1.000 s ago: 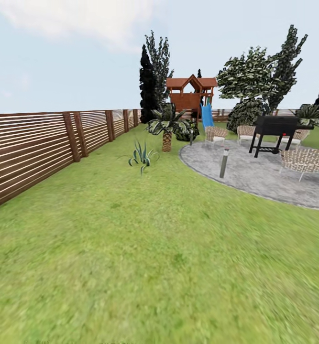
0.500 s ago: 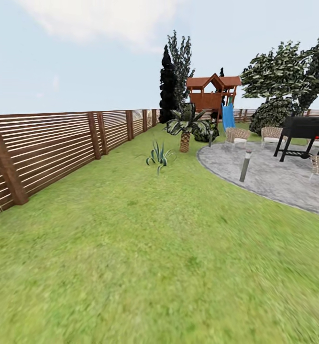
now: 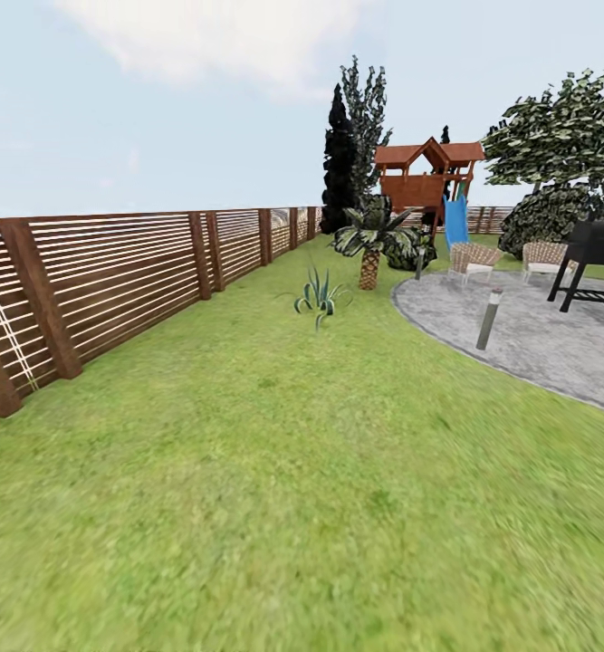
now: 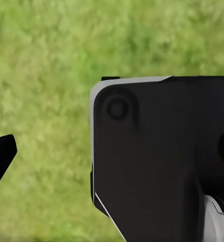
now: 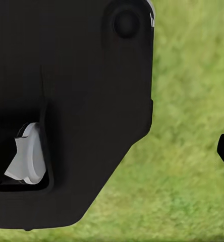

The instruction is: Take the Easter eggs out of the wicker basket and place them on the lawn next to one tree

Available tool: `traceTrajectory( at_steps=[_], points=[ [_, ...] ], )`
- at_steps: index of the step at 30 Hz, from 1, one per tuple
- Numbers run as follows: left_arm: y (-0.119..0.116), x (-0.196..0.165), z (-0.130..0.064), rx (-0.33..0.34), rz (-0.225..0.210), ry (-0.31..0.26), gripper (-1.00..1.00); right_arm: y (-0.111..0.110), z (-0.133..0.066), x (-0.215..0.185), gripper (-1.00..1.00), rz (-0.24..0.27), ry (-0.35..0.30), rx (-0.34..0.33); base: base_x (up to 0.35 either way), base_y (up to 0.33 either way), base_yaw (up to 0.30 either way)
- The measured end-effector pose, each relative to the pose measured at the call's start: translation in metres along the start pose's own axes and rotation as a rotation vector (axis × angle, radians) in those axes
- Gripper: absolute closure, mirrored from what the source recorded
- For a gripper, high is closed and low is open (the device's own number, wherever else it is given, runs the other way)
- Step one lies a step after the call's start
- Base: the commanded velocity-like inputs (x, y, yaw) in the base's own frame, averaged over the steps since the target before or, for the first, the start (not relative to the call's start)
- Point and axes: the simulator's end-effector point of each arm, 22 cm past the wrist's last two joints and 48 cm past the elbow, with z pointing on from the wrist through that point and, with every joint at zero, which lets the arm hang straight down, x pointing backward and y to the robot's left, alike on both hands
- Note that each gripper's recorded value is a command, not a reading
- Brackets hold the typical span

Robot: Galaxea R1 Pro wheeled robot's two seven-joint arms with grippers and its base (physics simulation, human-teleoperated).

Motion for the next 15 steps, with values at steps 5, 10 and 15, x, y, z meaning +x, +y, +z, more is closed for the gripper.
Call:
traceTrajectory(
  at_steps=[5,10,15],
  points=[
    [0.0000,0.0005,-0.0001,0.000,0.000,0.002,-1.00,0.0000,0.0000,0.0006,-1.00,0.000,0.002,0.000,0.000,0.000,0.025],
    [-0.0001,0.0030,-0.0004,0.000,0.001,0.008,-1.00,0.0002,-0.0001,0.0032,-1.00,-0.002,0.009,-0.001,0.000,0.000,0.093],
    [-0.0001,0.0057,-0.0008,0.001,0.002,0.015,-1.00,0.0002,-0.0002,0.0060,-1.00,-0.004,0.016,-0.001,0.000,0.000,0.128]
  ],
)
